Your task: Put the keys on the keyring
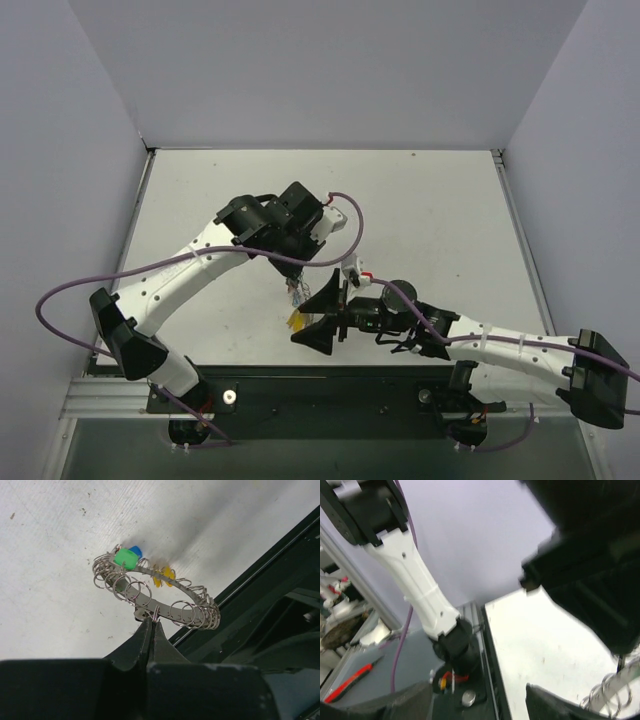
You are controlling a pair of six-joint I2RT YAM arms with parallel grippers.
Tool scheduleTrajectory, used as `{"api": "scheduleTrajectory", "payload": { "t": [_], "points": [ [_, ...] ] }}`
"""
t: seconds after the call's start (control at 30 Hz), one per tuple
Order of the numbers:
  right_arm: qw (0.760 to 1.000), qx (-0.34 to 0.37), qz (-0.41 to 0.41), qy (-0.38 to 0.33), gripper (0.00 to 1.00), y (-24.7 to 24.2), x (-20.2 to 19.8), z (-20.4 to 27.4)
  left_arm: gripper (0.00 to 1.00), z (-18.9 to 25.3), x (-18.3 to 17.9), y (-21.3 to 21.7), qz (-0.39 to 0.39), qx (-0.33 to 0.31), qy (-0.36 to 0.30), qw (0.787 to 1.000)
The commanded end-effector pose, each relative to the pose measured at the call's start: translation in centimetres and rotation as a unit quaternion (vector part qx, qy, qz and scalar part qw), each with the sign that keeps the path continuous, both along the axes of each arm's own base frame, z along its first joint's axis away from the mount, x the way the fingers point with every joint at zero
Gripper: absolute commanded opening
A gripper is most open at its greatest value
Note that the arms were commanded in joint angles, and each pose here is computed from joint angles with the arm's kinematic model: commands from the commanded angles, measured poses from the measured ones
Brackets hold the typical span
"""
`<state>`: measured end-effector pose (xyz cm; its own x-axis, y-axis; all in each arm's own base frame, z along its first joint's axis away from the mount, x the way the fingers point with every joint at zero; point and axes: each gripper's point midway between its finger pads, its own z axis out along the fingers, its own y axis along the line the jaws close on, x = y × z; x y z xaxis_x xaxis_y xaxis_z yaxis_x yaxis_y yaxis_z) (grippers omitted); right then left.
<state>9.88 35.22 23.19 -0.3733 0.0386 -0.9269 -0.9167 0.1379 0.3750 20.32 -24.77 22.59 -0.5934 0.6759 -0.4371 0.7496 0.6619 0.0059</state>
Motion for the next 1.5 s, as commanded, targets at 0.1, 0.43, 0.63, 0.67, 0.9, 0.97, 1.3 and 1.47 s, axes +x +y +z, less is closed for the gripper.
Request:
{"api": "scheduleTrajectory", "payload": {
  "t": [0.1, 0.43, 0.63, 0.67, 0.9, 0.97, 1.3, 1.47],
  "points": [
    [0.998, 0.055, 0.006, 0.0, 0.75, 1.2, -0.4, 1.3, 0.0, 3.5, 0.8, -1.1, 0.022, -0.106, 0.005, 0.994],
    [0.995, 0.01, -0.1, 0.007, 0.79, 0.7, 3.2, -2.6, 0.0, 3.2, 0.7, -1.2, 0.026, -0.143, 0.034, 0.989],
    [0.982, 0.002, -0.188, -0.014, 0.76, -1.2, 5.9, -3.1, 0.0, 3.0, 0.3, -1.5, 0.021, -0.158, 0.049, 0.986],
    [0.98, 0.003, -0.198, -0.024, 0.76, -1.5, 6.3, -2.8, 0.0, 2.8, 0.1, -1.5, 0.02, -0.159, 0.051, 0.986],
    [0.974, 0.01, -0.221, -0.05, 0.65, -2.2, 7.1, -1.9, 0.0, 2.8, -0.3, -1.8, 0.02, -0.178, 0.063, 0.982],
    [0.975, 0.017, -0.214, -0.053, 0.65, -2.0, 7.0, -1.7, 0.0, 2.9, -0.4, -1.9, 0.02, -0.183, 0.062, 0.981],
    [0.973, 0.026, -0.222, -0.059, 0.56, -1.9, 7.4, -1.0, 0.0, 3.2, -1.0, -2.8, 0.007, -0.212, 0.078, 0.974],
    [0.971, 0.031, -0.229, -0.056, 0.48, -1.7, 7.9, -0.8, 0.0, 3.5, -1.2, -3.0, 0.007, -0.221, 0.08, 0.972]
  ]
}}
